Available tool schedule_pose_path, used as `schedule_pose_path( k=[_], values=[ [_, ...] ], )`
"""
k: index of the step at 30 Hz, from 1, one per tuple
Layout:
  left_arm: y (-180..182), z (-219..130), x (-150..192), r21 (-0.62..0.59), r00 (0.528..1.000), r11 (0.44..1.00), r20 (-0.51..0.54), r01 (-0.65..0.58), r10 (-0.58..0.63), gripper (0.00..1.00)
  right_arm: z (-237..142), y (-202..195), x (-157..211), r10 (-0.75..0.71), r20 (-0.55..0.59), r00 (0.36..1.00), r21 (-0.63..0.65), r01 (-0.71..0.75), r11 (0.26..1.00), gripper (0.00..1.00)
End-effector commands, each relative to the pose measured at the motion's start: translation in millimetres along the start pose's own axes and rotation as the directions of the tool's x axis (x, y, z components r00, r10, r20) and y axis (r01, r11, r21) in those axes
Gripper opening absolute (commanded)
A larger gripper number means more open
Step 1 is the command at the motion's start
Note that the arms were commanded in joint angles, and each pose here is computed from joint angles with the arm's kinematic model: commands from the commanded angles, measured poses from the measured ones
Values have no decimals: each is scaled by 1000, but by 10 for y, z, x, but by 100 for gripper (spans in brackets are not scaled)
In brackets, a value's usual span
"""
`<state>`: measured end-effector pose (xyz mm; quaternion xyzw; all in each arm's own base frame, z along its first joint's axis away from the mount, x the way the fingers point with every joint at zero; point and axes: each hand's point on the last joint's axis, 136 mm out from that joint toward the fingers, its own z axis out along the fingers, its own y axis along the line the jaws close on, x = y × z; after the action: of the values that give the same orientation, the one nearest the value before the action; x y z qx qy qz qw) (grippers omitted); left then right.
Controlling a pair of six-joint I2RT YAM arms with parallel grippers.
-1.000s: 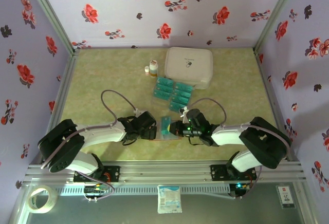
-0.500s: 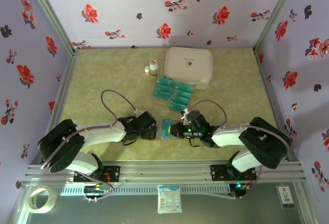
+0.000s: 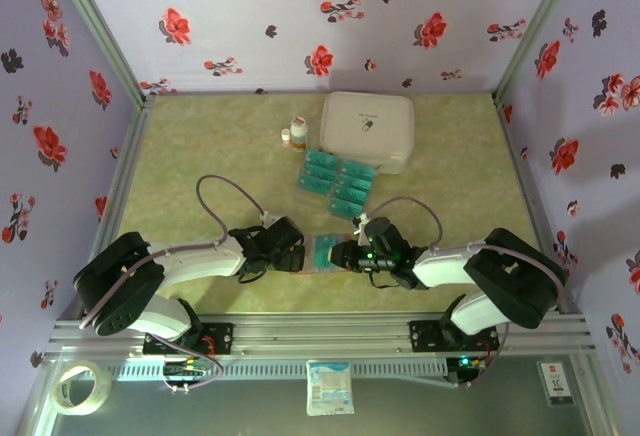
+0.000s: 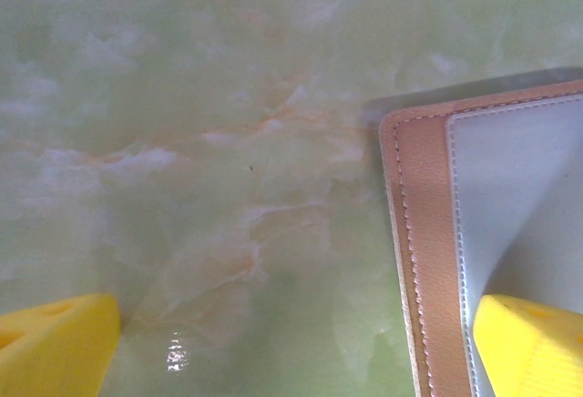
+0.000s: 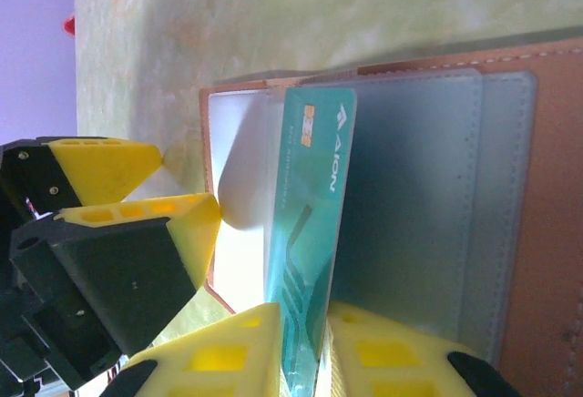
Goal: Put the credit cards into the card holder
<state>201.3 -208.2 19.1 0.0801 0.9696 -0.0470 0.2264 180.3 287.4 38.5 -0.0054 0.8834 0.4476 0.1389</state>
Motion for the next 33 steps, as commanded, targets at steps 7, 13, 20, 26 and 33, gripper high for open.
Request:
schedule_pose_path(
  k=[7, 13, 20, 26, 33],
  values=[
    [92, -11, 54, -40, 1000, 999, -7, -10, 10, 100, -10, -63, 47, 3, -3, 1000, 21, -3, 1000, 26],
    [99, -31, 51, -41, 1000, 999, -6, -17, 16, 100, -10, -98, 45, 3, 2, 1000, 33, -3, 999, 26],
    [143, -27, 80, -55, 1000, 998, -11, -25, 24, 100, -18, -141, 62, 7, 3, 1000, 45, -7, 999, 20],
    [179, 2, 121, -66, 1000, 997, -17, -26, 25, 100, -22, -157, 74, 7, 0, 1000, 49, -7, 999, 8],
    [199, 28, 148, -72, 999, 997, -22, -25, 24, 100, -27, -176, 93, 0, -8, 1000, 57, 0, 998, 0]
  ],
)
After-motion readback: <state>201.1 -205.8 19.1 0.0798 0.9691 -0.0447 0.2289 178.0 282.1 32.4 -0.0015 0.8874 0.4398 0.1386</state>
